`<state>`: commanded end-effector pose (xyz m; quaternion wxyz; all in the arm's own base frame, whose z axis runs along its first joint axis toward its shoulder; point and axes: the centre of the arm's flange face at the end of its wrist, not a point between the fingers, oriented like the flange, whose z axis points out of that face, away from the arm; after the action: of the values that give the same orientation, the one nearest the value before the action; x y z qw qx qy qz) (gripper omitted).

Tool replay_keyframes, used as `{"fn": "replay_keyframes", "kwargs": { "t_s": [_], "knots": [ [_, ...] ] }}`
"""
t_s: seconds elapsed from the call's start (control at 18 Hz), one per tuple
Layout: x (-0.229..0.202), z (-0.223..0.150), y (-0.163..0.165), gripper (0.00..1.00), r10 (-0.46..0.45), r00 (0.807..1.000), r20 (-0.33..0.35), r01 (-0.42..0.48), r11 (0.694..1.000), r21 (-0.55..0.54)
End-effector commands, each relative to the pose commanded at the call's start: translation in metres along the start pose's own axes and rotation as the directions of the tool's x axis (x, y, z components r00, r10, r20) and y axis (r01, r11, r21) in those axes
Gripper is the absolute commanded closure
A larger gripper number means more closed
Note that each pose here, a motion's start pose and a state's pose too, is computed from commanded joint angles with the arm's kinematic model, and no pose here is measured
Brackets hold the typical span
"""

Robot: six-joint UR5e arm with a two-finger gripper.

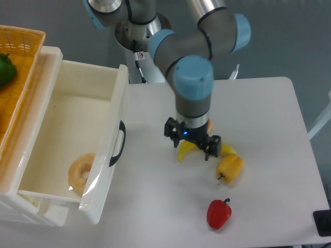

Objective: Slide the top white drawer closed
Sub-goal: 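Move the gripper toward the open white drawer's front panel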

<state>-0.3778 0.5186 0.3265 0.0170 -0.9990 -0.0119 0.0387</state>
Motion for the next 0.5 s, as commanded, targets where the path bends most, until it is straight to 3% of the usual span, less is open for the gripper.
{"fn": "replay_keyframes", "kwargs": {
  "t_s": [0.22,0.5],
  "knots": [
    [0.007,0.012,-0.01,0.0,-0.049,0.996,-0.072,0.052,0.998,0.043],
    [0.012,0.023,-0.016,0.0,-0.132,0.978,-0.164,0.146,0.987,0.073]
  ]
}}
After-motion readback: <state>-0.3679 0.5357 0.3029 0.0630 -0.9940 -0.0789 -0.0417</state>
